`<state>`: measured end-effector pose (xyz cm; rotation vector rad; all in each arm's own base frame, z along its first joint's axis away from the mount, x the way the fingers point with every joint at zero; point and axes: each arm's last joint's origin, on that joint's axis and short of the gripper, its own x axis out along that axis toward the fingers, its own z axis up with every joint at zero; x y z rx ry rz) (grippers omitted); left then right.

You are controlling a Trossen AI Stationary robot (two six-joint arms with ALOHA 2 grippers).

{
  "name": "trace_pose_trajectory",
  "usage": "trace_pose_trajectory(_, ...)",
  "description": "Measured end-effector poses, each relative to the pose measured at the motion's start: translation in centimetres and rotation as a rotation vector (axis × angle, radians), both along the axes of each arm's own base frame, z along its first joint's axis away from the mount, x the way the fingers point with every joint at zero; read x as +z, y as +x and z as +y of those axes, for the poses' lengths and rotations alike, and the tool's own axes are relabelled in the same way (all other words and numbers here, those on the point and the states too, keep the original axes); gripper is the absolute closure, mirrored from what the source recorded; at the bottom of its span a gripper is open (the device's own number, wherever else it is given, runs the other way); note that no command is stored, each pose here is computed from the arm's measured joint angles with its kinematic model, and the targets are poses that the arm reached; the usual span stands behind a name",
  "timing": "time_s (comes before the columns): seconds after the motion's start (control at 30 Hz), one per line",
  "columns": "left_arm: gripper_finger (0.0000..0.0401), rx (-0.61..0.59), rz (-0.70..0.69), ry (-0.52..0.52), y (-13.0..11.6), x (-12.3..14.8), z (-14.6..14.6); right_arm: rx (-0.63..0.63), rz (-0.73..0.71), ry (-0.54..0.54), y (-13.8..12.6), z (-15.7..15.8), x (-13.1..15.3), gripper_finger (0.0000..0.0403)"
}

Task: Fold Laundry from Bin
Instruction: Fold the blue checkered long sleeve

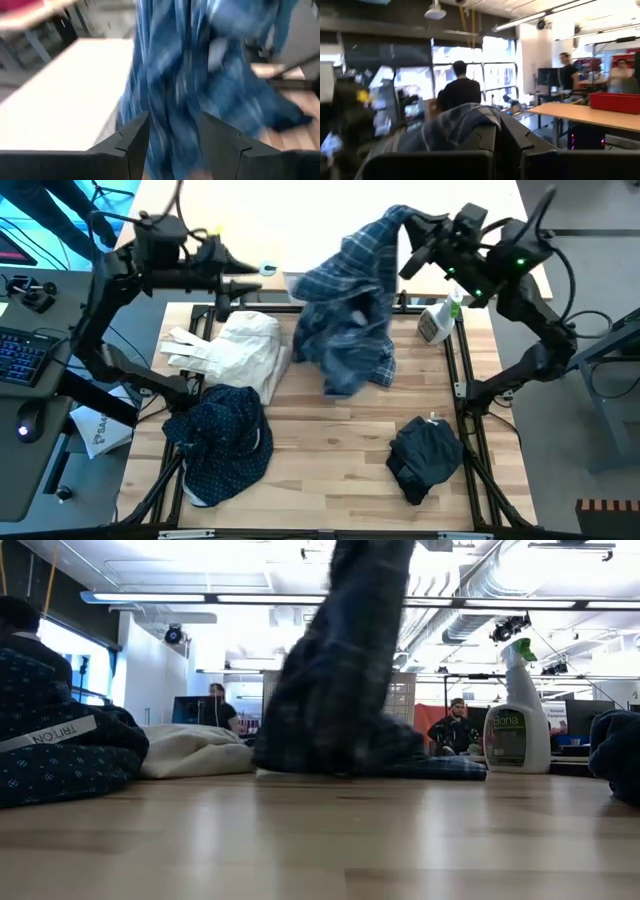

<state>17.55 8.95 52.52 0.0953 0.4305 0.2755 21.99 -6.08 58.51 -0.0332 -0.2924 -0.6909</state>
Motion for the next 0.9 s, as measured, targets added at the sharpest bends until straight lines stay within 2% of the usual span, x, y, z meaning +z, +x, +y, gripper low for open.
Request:
trace_pose_trajectory(0.07, 0.0247, -0.028, 0.017, -0.025, 0.3, -1.5, -0.3, 0.0, -0.014, -0.004, -0.1, 0.1, 0.1, 0.0401)
trace_pose_trajectory(0.17, 0.0261, -0.064, -0.034, -0.048, 1.9, -4.4, -0.7, -0.003, -0.028, -0.015, 0.1, 0.1, 0.3, 0.0401)
trace_pose_trajectory(0.37, 0.0287, -0.082, -0.314, -0.037, 6.4, -11.1, -1.1, -0.029, -0.045, -0.02, 1.3, -0.7, 0.0, 0.0402)
trace_pose_trajectory(0.43, 0.029, -0.13, -0.403, -0.032, 8.1, -13.5, -1.3, -0.042, -0.057, -0.022, 1.7, -1.1, -0.1, 0.0402)
trace_pose_trajectory(0.57, 0.0288, -0.276, -0.454, -0.054, 11.5, -17.6, -2.1, -0.036, -0.103, -0.045, 1.9, -1.6, 0.2, 0.0402)
trace_pose_trajectory(0.73, 0.0288, -0.351, -0.493, -0.025, 15.2, -18.4, -3.0, 0.062, -0.215, -0.129, 1.5, -1.3, 1.4, 0.0402)
trace_pose_trajectory(0.83, 0.0288, -0.38, -0.509, 0.061, 17.1, -17.2, -3.2, 0.132, -0.339, -0.213, 0.9, -0.7, 2.5, 0.0402)
trace_pose_trajectory(0.9, 0.0288, -0.394, -0.535, 0.129, 17.9, -15.4, -3.3, 0.138, -0.448, -0.263, 0.2, -0.4, 3.3, 0.0402)
